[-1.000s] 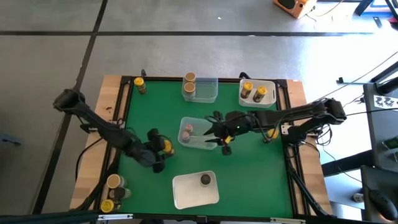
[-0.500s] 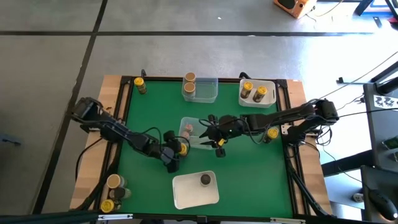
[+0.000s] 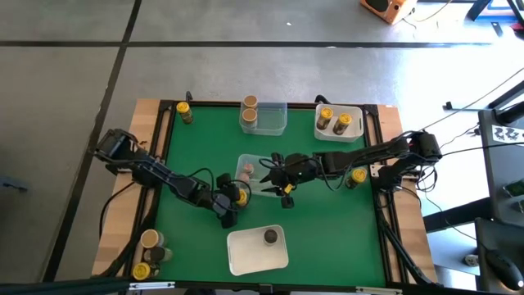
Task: Sort spices by type
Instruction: Put the yellow seasoning bottle into the top white bin
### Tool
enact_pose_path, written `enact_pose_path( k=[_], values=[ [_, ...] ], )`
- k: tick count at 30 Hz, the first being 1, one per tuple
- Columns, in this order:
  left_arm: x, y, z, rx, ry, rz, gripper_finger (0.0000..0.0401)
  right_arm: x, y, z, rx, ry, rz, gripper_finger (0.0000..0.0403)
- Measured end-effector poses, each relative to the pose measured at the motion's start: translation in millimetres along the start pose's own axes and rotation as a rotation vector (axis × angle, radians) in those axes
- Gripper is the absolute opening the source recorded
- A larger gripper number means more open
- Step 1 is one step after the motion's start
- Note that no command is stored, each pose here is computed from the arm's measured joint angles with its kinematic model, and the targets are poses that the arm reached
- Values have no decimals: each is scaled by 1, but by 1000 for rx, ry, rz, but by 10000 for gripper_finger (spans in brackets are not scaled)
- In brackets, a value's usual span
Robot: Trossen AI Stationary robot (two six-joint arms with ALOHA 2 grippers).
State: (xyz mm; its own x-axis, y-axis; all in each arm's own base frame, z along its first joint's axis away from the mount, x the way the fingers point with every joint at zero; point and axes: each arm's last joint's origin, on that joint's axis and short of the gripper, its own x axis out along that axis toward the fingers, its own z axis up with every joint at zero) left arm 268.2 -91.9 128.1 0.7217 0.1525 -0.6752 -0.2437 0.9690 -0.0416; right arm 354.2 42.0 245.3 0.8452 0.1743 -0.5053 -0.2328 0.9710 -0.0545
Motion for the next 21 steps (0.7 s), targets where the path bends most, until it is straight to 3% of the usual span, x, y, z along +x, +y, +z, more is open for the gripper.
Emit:
enact_pose_path(
  k=[12, 16, 21],
  values=[
    [-36, -2, 15, -2, -49, -59, 310, 0, 0, 1, 47, -8, -1, 139],
    [-50, -1, 17, 1, -57, -62, 310, 0, -1, 6, 55, -65, -6, 175],
    [-62, -2, 14, 15, -46, -48, 310, 3, -1, 9, 53, -109, -10, 254]
  ],
)
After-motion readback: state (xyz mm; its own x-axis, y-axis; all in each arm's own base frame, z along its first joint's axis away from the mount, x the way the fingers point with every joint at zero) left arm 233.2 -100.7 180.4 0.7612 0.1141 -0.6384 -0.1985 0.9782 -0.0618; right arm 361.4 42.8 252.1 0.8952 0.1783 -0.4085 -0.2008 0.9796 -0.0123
